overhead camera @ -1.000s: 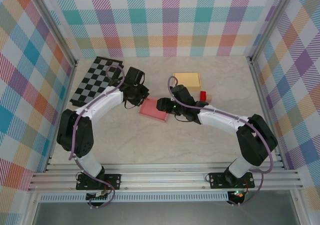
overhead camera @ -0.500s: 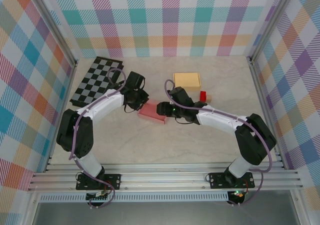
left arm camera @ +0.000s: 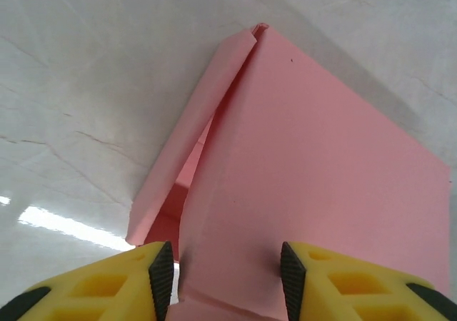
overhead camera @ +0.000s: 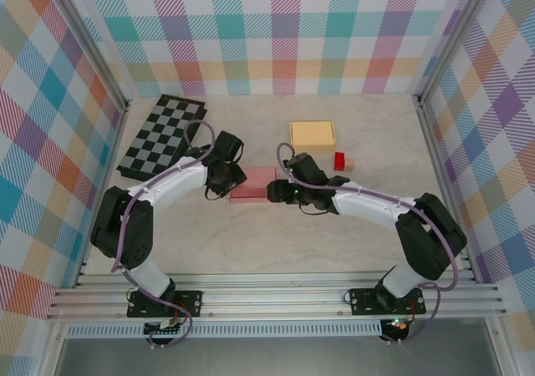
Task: Fold the paper box
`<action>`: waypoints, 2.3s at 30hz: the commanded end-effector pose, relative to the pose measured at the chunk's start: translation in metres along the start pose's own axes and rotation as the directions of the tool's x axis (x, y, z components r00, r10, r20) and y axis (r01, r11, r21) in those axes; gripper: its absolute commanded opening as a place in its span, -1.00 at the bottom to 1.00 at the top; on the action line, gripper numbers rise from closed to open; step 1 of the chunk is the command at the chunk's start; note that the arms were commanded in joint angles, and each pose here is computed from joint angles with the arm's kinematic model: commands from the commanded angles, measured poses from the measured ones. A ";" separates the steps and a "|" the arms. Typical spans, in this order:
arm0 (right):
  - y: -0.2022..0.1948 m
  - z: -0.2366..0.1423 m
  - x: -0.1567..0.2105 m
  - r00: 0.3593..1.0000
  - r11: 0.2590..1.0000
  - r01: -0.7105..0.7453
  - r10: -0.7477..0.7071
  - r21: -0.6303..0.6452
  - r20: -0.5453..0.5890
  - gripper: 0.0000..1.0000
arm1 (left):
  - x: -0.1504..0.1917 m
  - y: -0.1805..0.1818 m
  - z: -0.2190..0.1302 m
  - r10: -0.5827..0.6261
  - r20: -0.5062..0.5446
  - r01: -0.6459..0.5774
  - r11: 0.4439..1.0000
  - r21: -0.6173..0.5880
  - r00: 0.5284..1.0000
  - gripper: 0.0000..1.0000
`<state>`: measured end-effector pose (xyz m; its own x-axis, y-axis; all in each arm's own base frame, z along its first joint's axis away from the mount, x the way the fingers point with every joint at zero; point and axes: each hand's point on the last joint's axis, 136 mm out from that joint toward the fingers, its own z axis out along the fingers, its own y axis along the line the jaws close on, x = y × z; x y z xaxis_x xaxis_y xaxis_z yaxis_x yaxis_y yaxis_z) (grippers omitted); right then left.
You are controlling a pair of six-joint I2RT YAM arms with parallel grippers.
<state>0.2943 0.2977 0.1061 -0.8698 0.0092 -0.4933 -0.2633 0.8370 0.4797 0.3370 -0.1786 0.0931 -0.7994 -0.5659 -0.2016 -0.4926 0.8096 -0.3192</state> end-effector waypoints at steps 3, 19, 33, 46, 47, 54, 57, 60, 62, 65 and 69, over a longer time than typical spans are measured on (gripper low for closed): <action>0.001 -0.026 -0.006 0.999 0.998 0.051 -0.051 0.028 0.014 0.24 | 0.002 0.019 -0.010 0.065 0.023 -0.063 0.996 -0.067 0.998 0.01; 0.011 -0.014 -0.051 0.986 0.975 0.163 -0.164 0.152 -0.002 0.38 | 0.001 0.025 -0.015 0.120 0.024 -0.117 0.988 -0.102 0.992 0.37; -0.025 0.033 -0.027 0.978 0.948 0.195 -0.170 0.252 -0.118 0.38 | 0.011 0.032 0.005 0.156 -0.020 -0.157 0.982 -0.103 0.988 0.41; -0.060 0.053 -0.003 0.958 0.903 0.265 -0.206 0.338 -0.201 0.37 | 0.023 0.051 0.035 0.190 -0.049 -0.195 0.973 -0.124 0.981 0.40; -0.060 0.054 -0.002 0.957 0.904 0.266 -0.207 0.334 -0.202 0.37 | 0.022 0.051 0.035 0.194 -0.045 -0.198 0.972 -0.126 0.980 0.40; -0.038 0.036 -0.015 0.973 0.936 0.219 -0.187 0.274 -0.139 0.37 | 0.015 0.047 0.030 0.222 -0.018 -0.223 0.966 -0.134 0.975 0.40; -0.020 0.032 -0.021 0.976 0.957 0.201 -0.180 0.207 -0.119 0.37 | 0.013 0.044 0.029 0.224 -0.011 -0.223 0.966 -0.128 0.975 0.40; -0.006 0.035 -0.025 0.979 0.971 0.191 -0.178 0.145 -0.100 0.37 | 0.011 0.039 0.028 0.219 -0.009 -0.219 0.969 -0.113 0.976 0.40; -0.003 0.039 -0.027 0.979 0.972 0.195 -0.184 0.128 -0.092 0.37 | 0.011 0.034 0.026 0.214 -0.009 -0.214 0.972 -0.096 0.977 0.39; -0.009 0.049 -0.024 0.977 0.969 0.197 -0.182 0.147 -0.110 0.37 | 0.009 0.027 0.024 0.202 -0.007 -0.202 0.976 -0.077 0.979 0.40; -0.017 0.056 -0.015 0.975 0.968 0.196 -0.176 0.158 -0.132 0.34 | 0.003 0.016 0.016 0.183 0.002 -0.183 0.982 -0.035 0.983 0.40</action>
<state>0.3337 0.3080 0.0728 -0.8504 -0.2170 -0.4792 -0.3612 0.9032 0.2320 0.3215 -0.1621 0.0596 -0.8833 -0.3965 -0.2500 -0.3542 0.9140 -0.1980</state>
